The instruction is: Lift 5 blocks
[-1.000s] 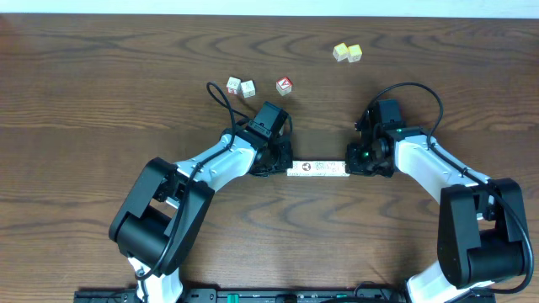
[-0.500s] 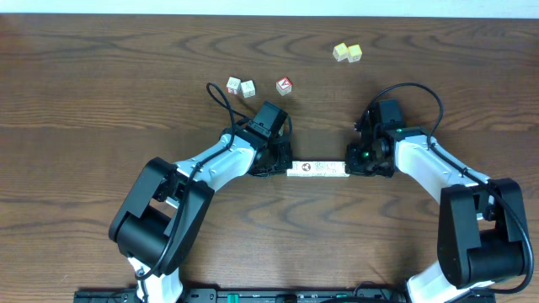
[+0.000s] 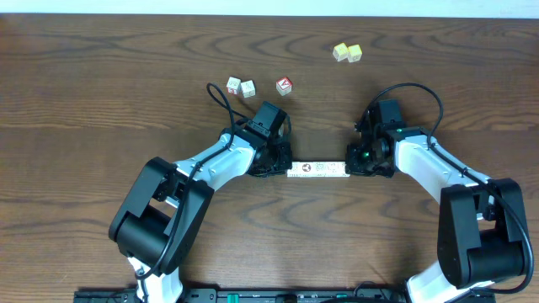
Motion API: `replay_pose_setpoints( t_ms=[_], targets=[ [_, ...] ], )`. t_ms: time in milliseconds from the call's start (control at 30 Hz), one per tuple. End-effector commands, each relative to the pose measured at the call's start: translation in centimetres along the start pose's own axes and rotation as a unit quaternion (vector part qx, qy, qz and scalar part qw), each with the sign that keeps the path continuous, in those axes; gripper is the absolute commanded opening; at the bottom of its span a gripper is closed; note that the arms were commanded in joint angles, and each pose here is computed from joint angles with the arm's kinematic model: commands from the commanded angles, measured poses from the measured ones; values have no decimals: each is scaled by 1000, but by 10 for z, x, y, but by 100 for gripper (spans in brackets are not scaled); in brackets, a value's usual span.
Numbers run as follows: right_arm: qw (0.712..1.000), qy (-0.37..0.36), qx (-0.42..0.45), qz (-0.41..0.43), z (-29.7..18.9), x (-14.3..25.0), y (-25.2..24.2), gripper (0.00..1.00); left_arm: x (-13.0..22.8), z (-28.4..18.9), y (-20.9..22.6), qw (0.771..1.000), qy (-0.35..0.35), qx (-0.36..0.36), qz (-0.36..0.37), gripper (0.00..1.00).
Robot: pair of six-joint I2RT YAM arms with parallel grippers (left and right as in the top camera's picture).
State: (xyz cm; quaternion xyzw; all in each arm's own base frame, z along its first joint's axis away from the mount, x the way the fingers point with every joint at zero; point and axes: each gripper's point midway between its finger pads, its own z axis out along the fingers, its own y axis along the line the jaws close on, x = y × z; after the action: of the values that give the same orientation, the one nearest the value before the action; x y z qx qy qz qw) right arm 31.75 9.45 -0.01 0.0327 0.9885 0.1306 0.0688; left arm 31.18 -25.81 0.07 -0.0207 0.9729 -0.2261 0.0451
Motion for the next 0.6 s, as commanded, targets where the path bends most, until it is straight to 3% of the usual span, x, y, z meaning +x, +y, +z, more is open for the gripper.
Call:
replay_pose_setpoints(
  t_ms=[0,100,300,567],
  targets=[
    [999,5,-32,-4,-2,3,15,1,12,7,-2,1000,27,12,7,7],
    [999,5,-32,-4,-2,3,15,1,9,5,-1,1000,19,7,8,7],
    [999,5,-32,-5,-2,3,15,1,9,3,29,997,5,-70,-7,7],
    [999,5,-32,-5,-2,3,15,1,10,2,32,997,8,-75,-10,7]
  ],
)
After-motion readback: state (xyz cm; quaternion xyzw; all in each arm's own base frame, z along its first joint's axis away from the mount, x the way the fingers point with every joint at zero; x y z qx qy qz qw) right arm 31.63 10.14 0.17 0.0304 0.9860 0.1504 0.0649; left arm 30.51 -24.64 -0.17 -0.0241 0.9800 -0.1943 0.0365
